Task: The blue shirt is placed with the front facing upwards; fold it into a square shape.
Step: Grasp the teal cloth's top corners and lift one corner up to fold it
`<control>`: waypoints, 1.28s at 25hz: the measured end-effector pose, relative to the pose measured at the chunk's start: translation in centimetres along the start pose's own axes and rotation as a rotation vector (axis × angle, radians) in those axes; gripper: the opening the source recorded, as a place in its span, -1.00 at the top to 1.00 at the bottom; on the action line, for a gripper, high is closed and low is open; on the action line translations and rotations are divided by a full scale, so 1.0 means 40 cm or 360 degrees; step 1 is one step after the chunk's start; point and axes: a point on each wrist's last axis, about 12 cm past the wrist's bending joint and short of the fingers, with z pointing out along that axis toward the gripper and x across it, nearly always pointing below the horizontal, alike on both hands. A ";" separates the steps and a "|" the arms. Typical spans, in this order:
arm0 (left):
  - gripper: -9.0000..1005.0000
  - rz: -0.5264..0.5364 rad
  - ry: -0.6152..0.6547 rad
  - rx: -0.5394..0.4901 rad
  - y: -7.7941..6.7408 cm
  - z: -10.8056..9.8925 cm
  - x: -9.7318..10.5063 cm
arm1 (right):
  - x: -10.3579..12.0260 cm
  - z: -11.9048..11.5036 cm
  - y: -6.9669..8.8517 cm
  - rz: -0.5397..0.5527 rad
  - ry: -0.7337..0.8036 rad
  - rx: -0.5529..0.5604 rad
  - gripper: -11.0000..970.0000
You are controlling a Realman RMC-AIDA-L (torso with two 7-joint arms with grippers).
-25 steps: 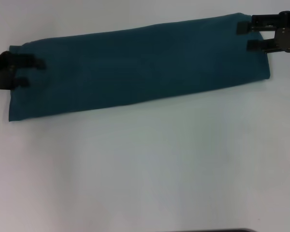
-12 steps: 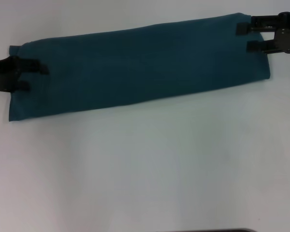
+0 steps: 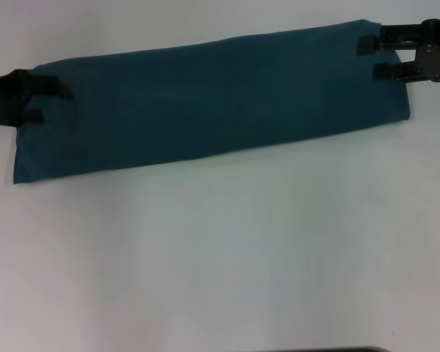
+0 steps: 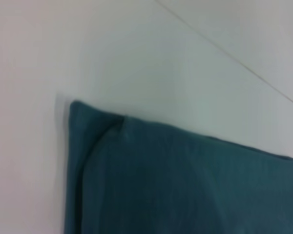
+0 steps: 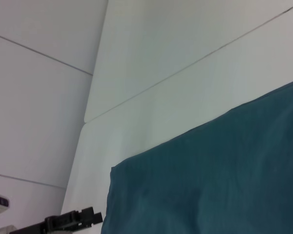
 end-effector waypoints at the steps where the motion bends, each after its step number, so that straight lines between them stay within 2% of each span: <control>1: -0.58 0.0005 -0.0003 -0.0005 -0.003 0.001 -0.003 | 0.000 0.000 0.000 0.0001 0.0002 -0.0003 -0.78; 9: -0.58 0.0052 -0.0034 -0.0171 -0.007 0.016 -0.029 | 0.000 0.000 0.002 -0.0001 0.0003 -0.0011 -0.78; 18: -0.58 0.0099 -0.0004 -0.0248 -0.009 0.020 -0.033 | 0.000 0.000 0.003 0.0002 0.0001 -0.0016 -0.78; 32: -0.58 0.0217 0.0065 -0.0310 -0.032 0.058 -0.019 | 0.000 0.000 0.003 0.0010 -0.0001 -0.0017 -0.78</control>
